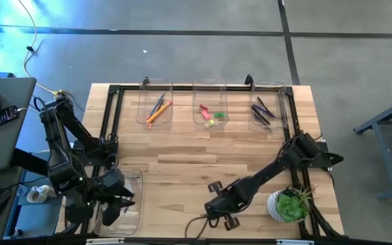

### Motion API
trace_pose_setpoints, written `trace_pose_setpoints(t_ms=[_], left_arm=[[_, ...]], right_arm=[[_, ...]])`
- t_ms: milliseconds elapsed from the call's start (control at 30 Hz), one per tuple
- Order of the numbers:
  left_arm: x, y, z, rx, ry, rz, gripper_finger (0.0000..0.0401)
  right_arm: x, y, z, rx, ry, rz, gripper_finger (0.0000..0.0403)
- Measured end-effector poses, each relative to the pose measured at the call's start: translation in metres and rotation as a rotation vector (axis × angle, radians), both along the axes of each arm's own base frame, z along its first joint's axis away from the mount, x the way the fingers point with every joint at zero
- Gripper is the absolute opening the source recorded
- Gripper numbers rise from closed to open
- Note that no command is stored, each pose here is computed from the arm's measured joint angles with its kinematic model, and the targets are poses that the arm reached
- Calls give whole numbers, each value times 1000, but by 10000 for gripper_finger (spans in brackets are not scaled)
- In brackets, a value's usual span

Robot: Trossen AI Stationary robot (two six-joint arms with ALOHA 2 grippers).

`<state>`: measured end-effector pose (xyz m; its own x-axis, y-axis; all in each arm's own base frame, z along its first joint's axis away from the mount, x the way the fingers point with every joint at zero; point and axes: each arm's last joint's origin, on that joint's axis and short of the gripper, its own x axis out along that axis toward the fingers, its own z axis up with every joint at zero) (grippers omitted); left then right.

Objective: Sort crayons/erasers/pens/pencils in bins
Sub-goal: Put the green crayon into the bottom transparent bin

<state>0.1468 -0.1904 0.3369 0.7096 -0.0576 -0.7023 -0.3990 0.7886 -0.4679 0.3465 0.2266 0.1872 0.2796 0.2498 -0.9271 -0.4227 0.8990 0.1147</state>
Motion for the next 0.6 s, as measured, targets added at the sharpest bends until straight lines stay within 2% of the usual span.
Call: trace_pose_setpoints(t_ms=[367,600], left_arm=[[5,1,4,310,-161,-93,135],[8,0,8,435,-221,-135,135]], right_arm=[[31,2,87,-6,-341,-145,2],[51,-15,140,-15,-558,-260,2]])
